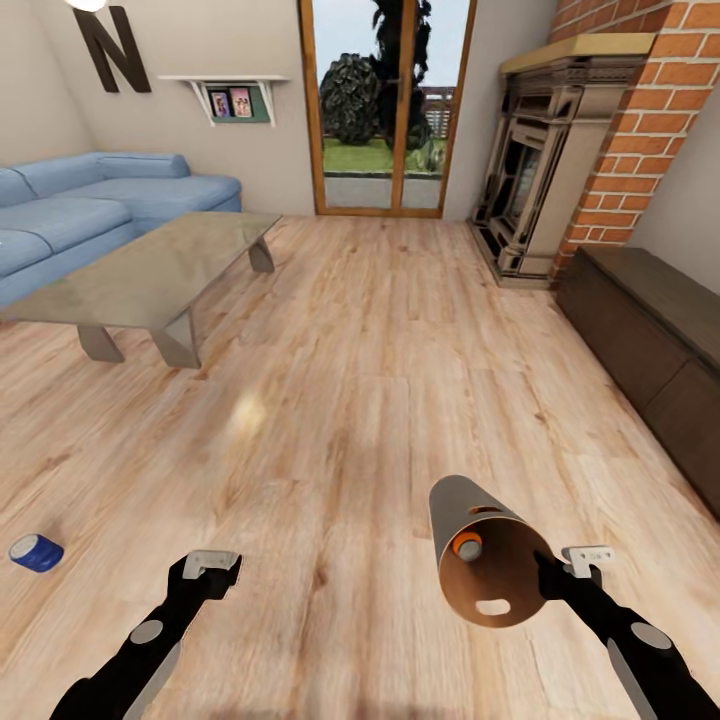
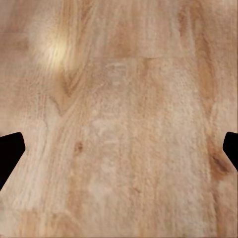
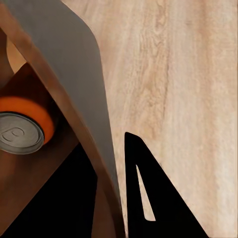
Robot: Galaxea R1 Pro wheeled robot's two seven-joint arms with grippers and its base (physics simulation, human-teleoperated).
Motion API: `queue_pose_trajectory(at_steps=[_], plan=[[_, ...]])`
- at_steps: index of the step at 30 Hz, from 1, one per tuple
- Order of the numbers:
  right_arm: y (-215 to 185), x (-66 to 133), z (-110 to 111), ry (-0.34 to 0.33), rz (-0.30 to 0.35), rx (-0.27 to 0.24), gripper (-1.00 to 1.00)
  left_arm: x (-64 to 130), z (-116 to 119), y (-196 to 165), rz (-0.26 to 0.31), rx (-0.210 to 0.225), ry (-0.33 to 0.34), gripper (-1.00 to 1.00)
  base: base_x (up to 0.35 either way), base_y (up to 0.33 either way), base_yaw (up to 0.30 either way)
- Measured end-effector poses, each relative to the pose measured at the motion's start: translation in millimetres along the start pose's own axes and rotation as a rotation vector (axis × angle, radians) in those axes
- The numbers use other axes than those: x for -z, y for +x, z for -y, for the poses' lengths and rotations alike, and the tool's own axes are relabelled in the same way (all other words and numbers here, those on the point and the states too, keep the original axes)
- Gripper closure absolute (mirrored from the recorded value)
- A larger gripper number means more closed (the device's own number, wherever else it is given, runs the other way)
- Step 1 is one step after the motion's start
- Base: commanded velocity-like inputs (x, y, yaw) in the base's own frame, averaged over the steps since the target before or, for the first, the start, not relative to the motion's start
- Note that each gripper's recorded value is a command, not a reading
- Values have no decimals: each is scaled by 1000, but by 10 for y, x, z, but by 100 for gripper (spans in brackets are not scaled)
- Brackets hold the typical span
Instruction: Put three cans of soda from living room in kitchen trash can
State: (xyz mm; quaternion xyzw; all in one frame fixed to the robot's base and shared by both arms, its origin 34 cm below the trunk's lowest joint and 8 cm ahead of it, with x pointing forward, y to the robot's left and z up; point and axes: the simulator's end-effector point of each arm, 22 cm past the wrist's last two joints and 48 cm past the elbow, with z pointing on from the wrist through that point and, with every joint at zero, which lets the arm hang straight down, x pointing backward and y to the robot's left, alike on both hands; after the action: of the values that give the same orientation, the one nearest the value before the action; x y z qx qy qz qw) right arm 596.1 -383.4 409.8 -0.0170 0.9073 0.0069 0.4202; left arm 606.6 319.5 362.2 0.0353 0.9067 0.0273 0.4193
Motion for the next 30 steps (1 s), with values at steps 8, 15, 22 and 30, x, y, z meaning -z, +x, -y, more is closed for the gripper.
queue_pose_trajectory(at_steps=[8, 15, 22, 30], plan=[[3, 0, -1, 0, -1, 0, 100, 0, -6, -2, 0, 1, 0, -100, 73, 313, 0], [12, 2, -6, -1, -2, -1, 100, 1, 28, 12, -7, 1, 21, -100, 80, 313, -15], [17, 2, -6, -1, -3, -2, 100, 4, 95, 22, -10, 2, 50, -100, 82, 313, -211], [18, 1, -12, -1, -3, -3, 100, 4, 98, 20, -9, 1, 51, -100, 82, 313, -246]])
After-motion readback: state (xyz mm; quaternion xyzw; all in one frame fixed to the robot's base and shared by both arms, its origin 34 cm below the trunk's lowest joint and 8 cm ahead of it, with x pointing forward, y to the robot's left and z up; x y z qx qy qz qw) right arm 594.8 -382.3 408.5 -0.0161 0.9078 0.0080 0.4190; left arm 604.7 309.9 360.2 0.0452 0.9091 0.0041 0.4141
